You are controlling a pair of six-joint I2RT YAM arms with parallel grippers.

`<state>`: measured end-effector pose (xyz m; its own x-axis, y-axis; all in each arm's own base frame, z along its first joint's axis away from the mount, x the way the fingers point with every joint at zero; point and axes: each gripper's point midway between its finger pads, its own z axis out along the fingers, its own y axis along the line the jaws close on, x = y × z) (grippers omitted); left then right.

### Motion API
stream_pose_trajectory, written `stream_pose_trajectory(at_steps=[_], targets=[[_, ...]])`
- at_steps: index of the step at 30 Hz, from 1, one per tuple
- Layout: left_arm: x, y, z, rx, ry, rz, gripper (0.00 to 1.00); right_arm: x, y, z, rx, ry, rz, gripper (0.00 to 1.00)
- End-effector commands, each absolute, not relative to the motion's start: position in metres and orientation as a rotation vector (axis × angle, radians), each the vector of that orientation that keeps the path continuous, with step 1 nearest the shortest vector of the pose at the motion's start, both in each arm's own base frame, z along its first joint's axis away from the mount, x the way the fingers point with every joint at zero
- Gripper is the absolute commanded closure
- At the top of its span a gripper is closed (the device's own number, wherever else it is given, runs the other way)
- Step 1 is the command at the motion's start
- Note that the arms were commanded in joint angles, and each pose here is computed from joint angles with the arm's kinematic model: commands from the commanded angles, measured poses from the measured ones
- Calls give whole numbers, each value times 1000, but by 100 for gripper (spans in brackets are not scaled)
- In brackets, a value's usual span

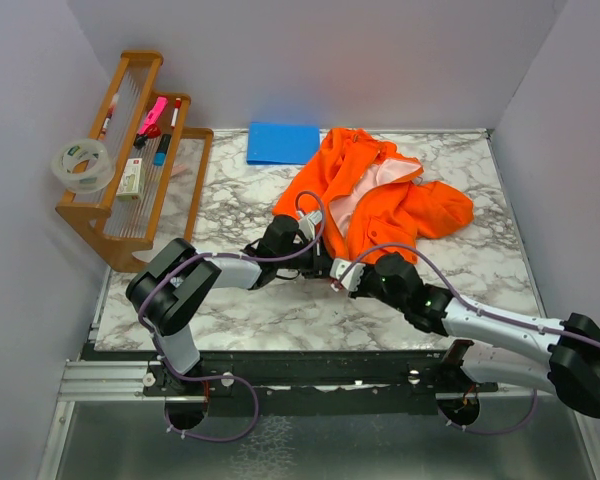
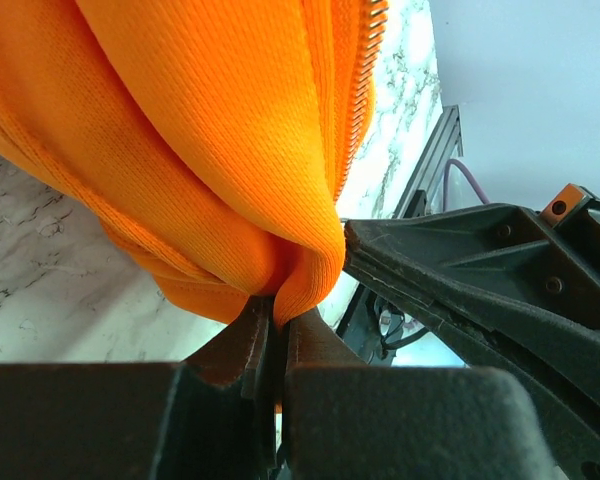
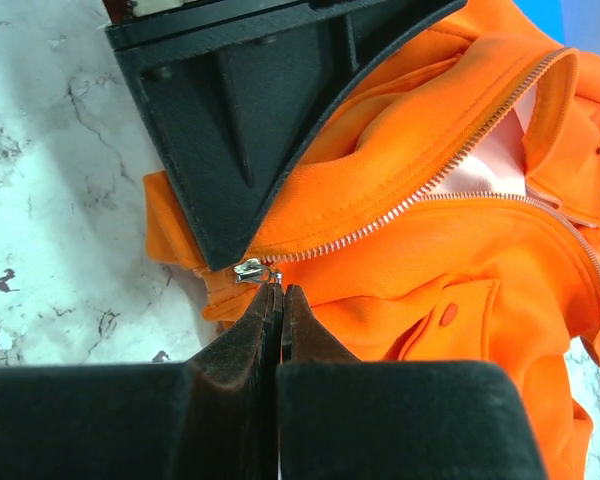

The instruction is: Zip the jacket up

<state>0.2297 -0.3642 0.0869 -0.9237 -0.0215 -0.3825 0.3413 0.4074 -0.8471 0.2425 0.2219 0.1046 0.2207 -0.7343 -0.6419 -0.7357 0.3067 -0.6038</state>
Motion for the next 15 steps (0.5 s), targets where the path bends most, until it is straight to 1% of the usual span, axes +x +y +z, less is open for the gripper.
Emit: stream_pose_trajectory(at_steps=[1, 10, 15], targets=[[223, -362, 73, 301, 2362, -1503, 100, 269, 218, 134, -1280, 1489, -97, 100], [216, -362, 66, 326, 2391, -1487, 100, 288, 212, 157, -1130, 1516, -170, 100], [211, -360, 61, 335, 2413, -1471, 100, 290, 209, 170, -1054, 1533, -163, 100]])
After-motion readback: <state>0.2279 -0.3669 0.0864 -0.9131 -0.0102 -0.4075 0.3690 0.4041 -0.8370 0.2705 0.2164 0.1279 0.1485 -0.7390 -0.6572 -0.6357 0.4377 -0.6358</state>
